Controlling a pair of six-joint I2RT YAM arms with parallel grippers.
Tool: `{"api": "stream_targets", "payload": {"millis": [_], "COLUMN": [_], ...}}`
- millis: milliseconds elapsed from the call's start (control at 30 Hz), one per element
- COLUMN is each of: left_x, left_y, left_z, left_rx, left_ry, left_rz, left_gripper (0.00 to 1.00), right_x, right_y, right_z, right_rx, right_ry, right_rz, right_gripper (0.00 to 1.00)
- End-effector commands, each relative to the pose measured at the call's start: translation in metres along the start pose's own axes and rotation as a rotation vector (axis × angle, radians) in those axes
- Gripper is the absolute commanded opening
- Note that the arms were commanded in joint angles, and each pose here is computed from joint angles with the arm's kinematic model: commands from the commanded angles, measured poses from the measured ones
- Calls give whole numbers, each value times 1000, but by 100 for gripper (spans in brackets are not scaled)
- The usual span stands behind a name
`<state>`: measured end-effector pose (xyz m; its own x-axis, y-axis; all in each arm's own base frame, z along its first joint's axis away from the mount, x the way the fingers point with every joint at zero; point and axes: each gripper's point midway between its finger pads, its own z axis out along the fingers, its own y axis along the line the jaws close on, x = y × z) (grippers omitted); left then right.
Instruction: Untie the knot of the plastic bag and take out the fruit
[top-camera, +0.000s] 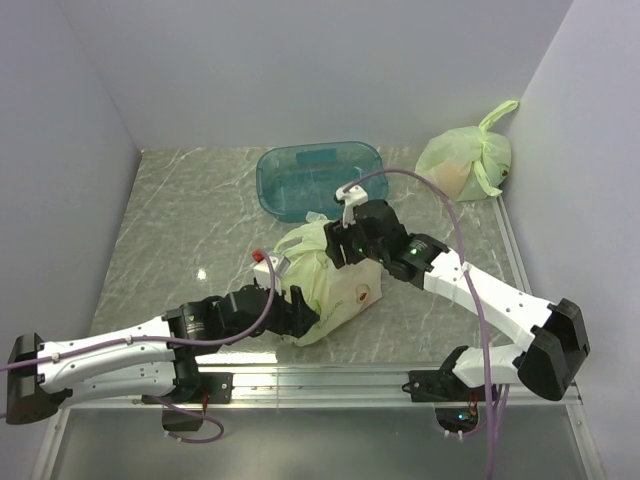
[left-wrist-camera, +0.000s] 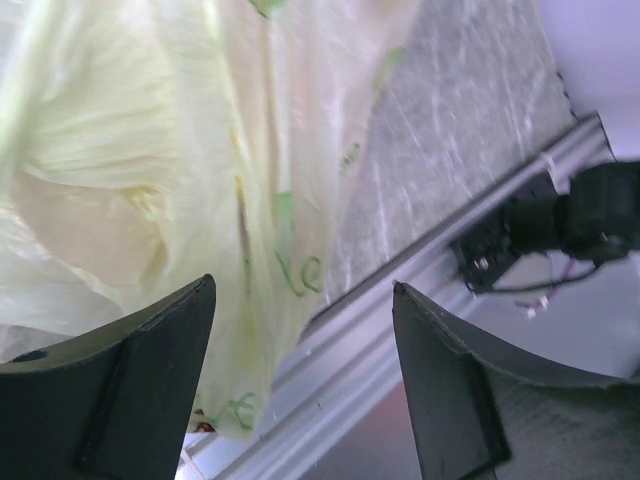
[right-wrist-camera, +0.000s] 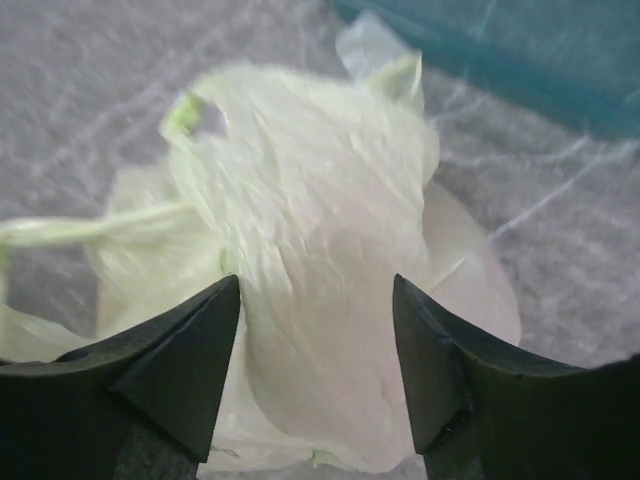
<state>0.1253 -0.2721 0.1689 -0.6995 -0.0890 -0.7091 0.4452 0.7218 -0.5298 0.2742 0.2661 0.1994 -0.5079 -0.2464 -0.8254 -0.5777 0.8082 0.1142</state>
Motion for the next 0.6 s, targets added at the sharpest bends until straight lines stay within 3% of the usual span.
{"api": "stream_targets", "payload": {"millis": [0,33,133,167,267,433,567], "left_x": [-27,-30,-34,-34,-40,-46,-46], "left_y": [0,0,14,23,47,50,63], "left_z": [4,7,18,24,35,49,59], "left_rx": [-55,-61,-143,-189,-284,-267,-326], "left_ry": [-113,-130,-170,-177,-204,-202,-207], "left_rz": [-48,-54,-83,-94,-155,-164,-178], "left_gripper": [76,75,72,70,67,69,64], "right_x": [0,11,23,20,32,36,32], "right_y": [1,-2,-8,-11,-19,-22,-23], "right_z": [-7,-5,-9,-15,-21,-38,-47], "right_rx": [7,15,44,57,80,77,64], "right_ry": [-42,-25,-24,-50,-62,-128,-199], "right_rz": [24,25,42,52,68,96,125], "right_gripper": [65,62,37,21,1,0,0]}}
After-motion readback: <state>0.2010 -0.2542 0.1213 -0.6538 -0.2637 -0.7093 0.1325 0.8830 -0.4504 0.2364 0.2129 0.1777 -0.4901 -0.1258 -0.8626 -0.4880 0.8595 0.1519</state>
